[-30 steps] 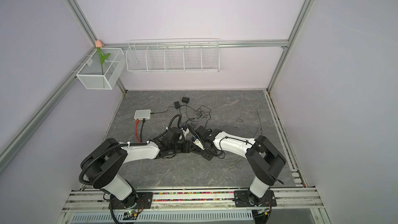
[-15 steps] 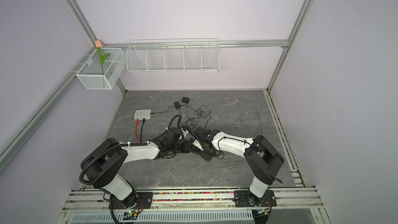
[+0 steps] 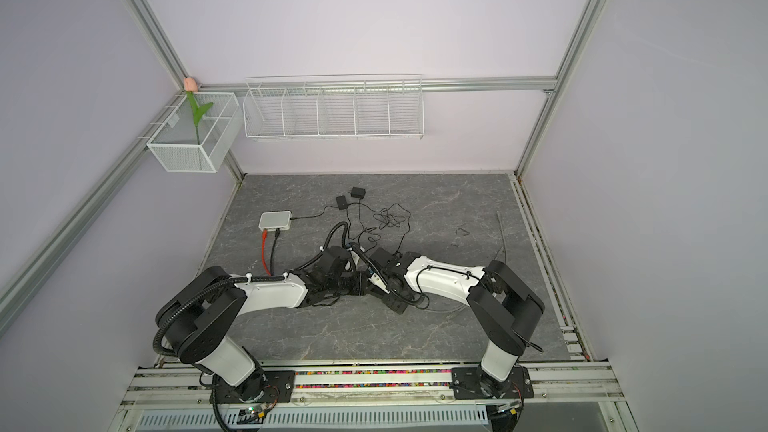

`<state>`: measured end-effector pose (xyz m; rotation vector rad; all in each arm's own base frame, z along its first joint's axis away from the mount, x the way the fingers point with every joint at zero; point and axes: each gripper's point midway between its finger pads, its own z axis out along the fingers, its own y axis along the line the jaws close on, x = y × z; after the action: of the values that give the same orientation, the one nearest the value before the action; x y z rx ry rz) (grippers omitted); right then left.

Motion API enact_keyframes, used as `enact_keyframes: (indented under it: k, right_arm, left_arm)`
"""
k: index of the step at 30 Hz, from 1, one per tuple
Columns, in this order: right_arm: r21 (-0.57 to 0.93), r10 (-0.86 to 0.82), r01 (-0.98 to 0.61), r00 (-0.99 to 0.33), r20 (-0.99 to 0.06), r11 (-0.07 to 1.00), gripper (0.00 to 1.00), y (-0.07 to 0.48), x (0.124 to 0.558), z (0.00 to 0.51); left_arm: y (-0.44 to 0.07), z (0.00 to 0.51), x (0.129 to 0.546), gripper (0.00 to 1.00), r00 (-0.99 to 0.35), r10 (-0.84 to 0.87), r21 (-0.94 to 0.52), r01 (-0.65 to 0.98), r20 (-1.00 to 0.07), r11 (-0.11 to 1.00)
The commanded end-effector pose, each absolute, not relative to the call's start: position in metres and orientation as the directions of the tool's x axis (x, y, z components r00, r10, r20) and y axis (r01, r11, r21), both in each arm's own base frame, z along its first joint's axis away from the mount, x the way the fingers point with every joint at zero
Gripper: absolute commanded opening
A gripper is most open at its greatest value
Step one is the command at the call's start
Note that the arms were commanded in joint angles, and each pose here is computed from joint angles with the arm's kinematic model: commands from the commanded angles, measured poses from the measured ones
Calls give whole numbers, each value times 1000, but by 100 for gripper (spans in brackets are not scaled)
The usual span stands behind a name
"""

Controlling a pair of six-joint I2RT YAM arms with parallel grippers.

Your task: Insert the plug into the switch port

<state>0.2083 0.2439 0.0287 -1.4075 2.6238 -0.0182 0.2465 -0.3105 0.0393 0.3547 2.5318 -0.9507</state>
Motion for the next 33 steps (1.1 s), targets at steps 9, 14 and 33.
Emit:
enact_keyframes:
  k: [9,14,33]
  right_arm:
    - [-107,-767,-799,-517,-381,592,7,284,234,65]
    - [-103,-782,-813,-504,-366,573,7,289,231,51]
    - [-161,-777,-861,-334,-534,482,7,316,235,65]
  left_arm:
    - [-315,35,233,38,-886,120,-574,388,-449,721]
    - [-317,36,232,38,-886,123,-579,392,-448,715]
    - [-319,27,223,36,-886,178,-582,421,-427,696]
